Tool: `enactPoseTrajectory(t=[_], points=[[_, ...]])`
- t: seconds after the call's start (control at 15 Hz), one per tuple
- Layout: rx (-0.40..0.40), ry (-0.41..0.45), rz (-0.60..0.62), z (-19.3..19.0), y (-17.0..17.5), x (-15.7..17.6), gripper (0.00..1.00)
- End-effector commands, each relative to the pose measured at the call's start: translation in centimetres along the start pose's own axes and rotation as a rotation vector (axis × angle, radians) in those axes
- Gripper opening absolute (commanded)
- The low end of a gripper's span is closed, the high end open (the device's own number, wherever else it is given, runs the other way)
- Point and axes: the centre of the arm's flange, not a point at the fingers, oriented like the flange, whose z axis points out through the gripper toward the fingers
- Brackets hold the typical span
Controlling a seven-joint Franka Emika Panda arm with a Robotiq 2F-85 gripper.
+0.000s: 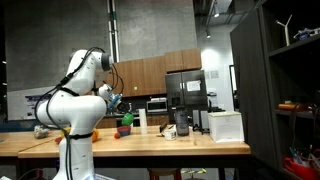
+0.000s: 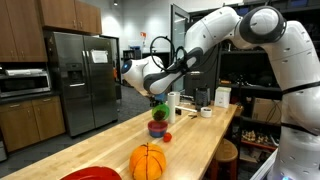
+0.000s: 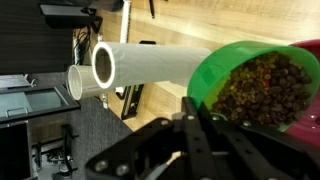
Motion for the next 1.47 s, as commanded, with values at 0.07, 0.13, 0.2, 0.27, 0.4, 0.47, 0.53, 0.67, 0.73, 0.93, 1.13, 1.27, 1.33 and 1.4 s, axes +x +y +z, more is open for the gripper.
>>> enactPoseTrajectory(t=[0.07,0.13,0.2,0.27,0.4,0.47,0.53,0.67,0.73,0.93,1.13,1.27,1.33,1.4], points=[[-0.077,-0.026,-0.038,-1.3,-0.7,0.5,0.01],[-0.095,-0.031,-0.041,-1.4,-1.0,0.4,0.01],[-0.107,-0.038,-0.049,-1.5,-1.2,0.3,0.01],[-0.123,-0.044,-0.055,-1.6,-1.4,0.2,0.01],[-0.14,-0.055,-0.069,-1.7,-1.9,0.1,0.01],[-0.15,-0.059,-0.073,-1.7,-2.0,0.0,0.01],[-0.158,-0.065,-0.08,-1.7,-2.3,0.0,0.01],[-0.174,-0.074,-0.093,-1.6,-2.7,-0.1,0.01],[-0.181,-0.077,-0.1,-1.5,-2.8,-0.1,0.01],[-0.207,-0.085,-0.12,-1.1,-3.2,0.1,0.01],[-0.242,-0.083,-0.14,-0.9,-3.3,0.6,0.01],[-0.255,-0.08,-0.148,-0.8,-3.3,0.9,0.01],[-0.261,-0.078,-0.151,-0.8,-3.2,1.1,0.01],[-0.263,-0.077,-0.154,-0.8,-3.2,1.2,0.01]])
